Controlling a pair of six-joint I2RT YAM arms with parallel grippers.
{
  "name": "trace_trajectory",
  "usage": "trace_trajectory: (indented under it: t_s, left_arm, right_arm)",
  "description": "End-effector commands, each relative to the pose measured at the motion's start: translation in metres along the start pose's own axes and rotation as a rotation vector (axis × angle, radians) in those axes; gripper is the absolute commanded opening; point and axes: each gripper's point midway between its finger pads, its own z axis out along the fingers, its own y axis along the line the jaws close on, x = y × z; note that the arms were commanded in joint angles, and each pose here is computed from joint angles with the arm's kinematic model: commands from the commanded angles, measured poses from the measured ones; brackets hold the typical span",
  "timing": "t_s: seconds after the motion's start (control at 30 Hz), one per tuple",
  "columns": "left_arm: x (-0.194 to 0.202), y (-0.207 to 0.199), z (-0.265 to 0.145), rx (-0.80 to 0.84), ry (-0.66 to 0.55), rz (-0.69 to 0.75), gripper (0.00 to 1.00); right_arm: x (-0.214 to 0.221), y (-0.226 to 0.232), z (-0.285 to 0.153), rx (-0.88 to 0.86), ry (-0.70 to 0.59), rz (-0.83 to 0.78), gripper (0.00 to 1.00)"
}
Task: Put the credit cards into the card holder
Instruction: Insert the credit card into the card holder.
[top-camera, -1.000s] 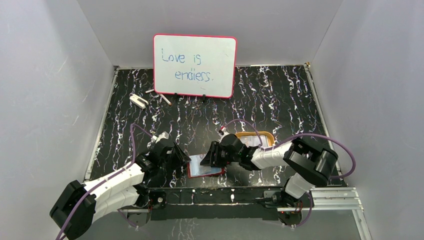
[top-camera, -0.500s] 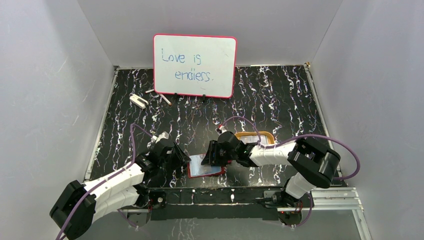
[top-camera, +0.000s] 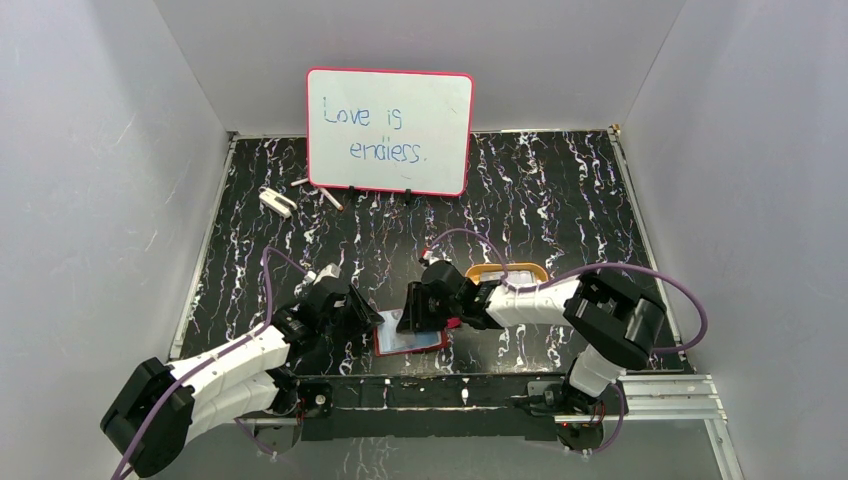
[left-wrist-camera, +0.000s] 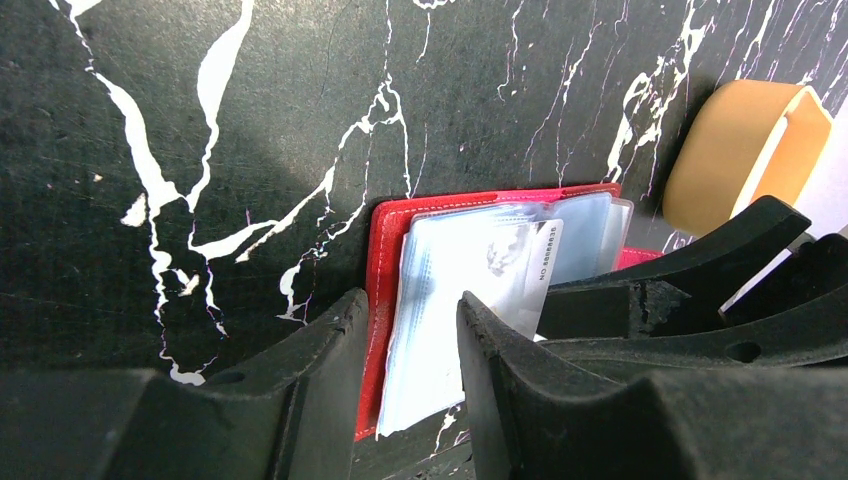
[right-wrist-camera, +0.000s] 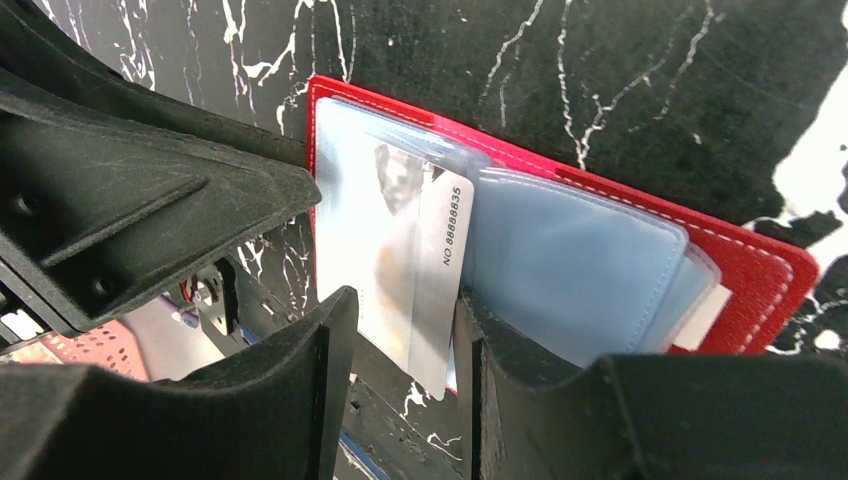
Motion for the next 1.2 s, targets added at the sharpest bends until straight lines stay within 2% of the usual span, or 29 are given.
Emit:
trace_trajectory:
  t_s: [0.0,0.3,0.97,1.17]
  left_arm:
    - [0.019,0.030,0.000,-0.090,0.069,0.007,0.37]
    - [0.017,0.030,-0.001,-0.087,0.060,0.012,0.37]
    - [0.020,0.025,0.001,-0.063,0.076,0.004,0.37]
    - [0.017,0.025,-0.002,-0.070,0.062,0.012,0.36]
  right_arm:
    - [-0.001,0.014,0.006,-0.013,0.009,-0.056,0.49]
    - [-0.006,0.009,-0.007,0.046,-0.016,-0.065,0.52]
    - [0.005,0.045,0.013,-0.080,0.043,-0.105,0.47]
    - [-0.004,0.045,0.004,-0.040,0.012,-0.120,0.51]
